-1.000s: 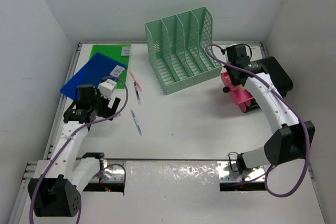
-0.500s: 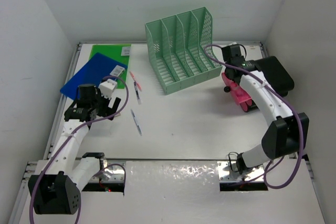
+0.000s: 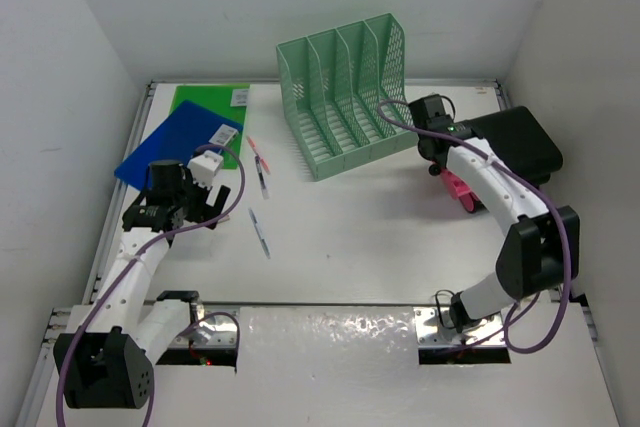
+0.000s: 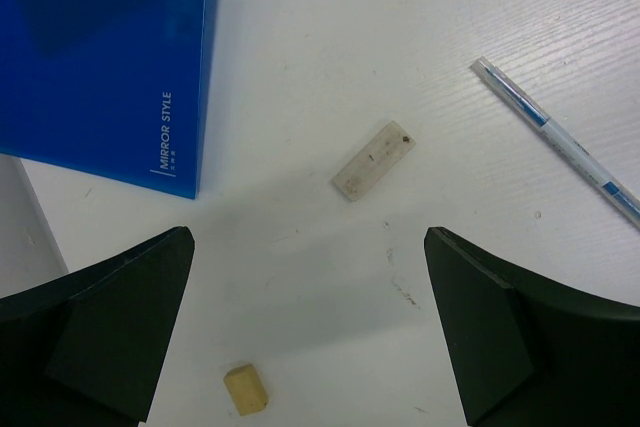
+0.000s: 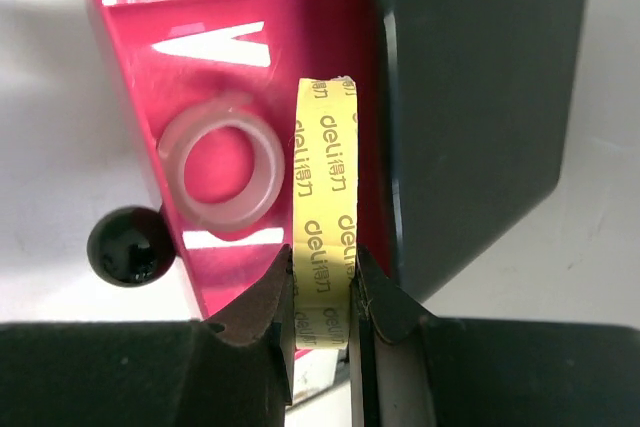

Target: Organize the desk

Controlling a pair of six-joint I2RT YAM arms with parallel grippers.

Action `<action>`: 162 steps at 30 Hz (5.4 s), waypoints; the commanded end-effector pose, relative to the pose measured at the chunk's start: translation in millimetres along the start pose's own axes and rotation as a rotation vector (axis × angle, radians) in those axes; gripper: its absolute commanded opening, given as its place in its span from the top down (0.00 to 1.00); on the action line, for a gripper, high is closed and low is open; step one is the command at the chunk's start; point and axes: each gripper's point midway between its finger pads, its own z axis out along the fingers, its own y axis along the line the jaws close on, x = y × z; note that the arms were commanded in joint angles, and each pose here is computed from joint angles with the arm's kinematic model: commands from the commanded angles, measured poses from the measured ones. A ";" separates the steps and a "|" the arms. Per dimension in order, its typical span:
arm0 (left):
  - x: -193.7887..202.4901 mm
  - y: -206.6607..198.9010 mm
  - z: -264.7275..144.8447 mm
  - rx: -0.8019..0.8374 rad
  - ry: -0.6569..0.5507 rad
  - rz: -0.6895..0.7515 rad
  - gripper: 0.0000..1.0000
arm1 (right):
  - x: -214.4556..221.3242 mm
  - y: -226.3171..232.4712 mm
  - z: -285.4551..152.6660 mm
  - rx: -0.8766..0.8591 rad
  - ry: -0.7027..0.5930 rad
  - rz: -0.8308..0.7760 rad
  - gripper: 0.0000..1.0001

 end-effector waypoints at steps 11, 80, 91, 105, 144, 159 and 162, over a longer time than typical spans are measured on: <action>-21.7 7.5 -6.3 -0.024 -0.066 0.018 0.00 | 12.5 -14.2 16.0 0.193 0.112 -0.065 1.00; -26.4 11.3 -3.4 -0.036 -0.071 0.011 0.00 | -66.4 -19.1 -75.2 -0.147 -0.292 0.159 0.53; -23.4 14.2 -5.3 -0.061 -0.067 0.003 0.00 | -36.1 139.3 -81.3 -0.220 -0.340 -0.202 1.00; -23.9 14.7 -6.6 -0.062 -0.065 0.008 0.00 | -0.8 130.8 -5.3 -0.112 -0.064 -0.189 1.00; -18.0 17.7 -9.5 -0.085 -0.051 0.024 0.00 | 6.4 -8.0 45.0 0.136 0.019 0.109 1.00; -15.0 17.4 -4.9 -0.085 -0.041 0.018 0.00 | -22.2 43.1 31.8 0.108 -0.135 -0.167 0.50; -15.1 18.4 -4.0 -0.087 -0.038 0.020 0.00 | -16.9 30.3 40.9 0.228 -0.022 -0.266 0.49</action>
